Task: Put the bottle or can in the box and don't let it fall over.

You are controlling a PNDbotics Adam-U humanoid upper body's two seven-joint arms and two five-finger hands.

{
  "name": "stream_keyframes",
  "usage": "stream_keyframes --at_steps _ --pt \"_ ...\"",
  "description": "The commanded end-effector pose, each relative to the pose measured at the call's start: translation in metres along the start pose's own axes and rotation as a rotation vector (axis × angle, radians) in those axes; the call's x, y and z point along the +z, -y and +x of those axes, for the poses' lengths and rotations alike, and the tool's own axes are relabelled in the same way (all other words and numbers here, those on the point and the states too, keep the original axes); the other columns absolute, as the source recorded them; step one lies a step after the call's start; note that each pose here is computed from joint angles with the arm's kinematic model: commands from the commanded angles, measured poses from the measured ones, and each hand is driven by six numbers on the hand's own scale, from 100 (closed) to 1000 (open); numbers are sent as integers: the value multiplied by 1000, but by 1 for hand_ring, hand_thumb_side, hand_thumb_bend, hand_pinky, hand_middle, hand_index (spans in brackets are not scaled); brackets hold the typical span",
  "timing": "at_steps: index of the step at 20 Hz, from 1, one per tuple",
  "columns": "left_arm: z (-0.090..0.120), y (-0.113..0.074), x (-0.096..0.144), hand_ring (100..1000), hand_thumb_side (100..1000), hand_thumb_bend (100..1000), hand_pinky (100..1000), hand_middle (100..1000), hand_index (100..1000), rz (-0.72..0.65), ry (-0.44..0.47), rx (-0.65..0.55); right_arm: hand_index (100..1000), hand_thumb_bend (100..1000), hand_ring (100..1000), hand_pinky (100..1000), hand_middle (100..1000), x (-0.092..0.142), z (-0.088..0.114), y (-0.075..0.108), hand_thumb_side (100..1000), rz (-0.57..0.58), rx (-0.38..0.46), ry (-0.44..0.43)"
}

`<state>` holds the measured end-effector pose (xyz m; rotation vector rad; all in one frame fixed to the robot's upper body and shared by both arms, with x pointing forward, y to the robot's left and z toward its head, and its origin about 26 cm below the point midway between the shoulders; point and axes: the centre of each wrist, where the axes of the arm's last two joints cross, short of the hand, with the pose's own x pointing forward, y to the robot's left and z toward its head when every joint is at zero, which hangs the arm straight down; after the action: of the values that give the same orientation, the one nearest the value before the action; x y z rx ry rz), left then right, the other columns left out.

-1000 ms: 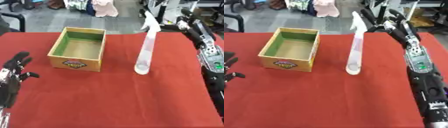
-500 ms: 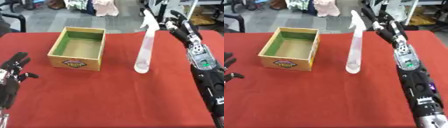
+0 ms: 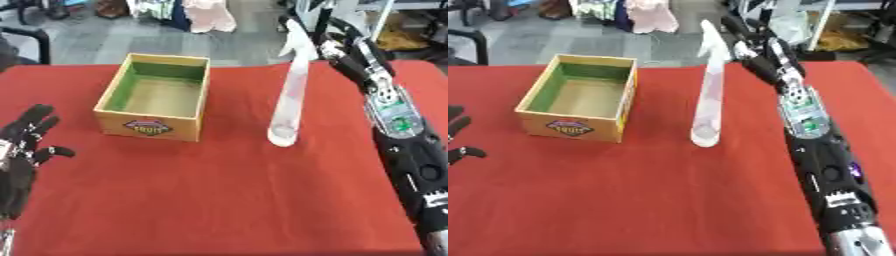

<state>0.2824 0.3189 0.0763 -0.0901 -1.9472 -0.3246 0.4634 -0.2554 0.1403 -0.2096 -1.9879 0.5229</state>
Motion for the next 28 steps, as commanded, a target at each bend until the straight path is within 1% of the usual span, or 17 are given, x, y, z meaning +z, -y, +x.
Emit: stream_keyframes --at_steps 1,16,28 --pt "5 -1 -4 1000 967 167 594 969 1000 -4 19 -5 963 100 967 838 1000 -9 16 7 558 -8 1 55" --pt "5 0 -3 1000 968 168 595 970 1000 -5 17 -3 963 100 961 840 1000 -12 26 2 550 40 -14 101" --pt "5 0 -3 1000 970 169 596 970 1000 -9 15 -2 961 100 958 841 996 -17 34 -3 543 73 -7 146"
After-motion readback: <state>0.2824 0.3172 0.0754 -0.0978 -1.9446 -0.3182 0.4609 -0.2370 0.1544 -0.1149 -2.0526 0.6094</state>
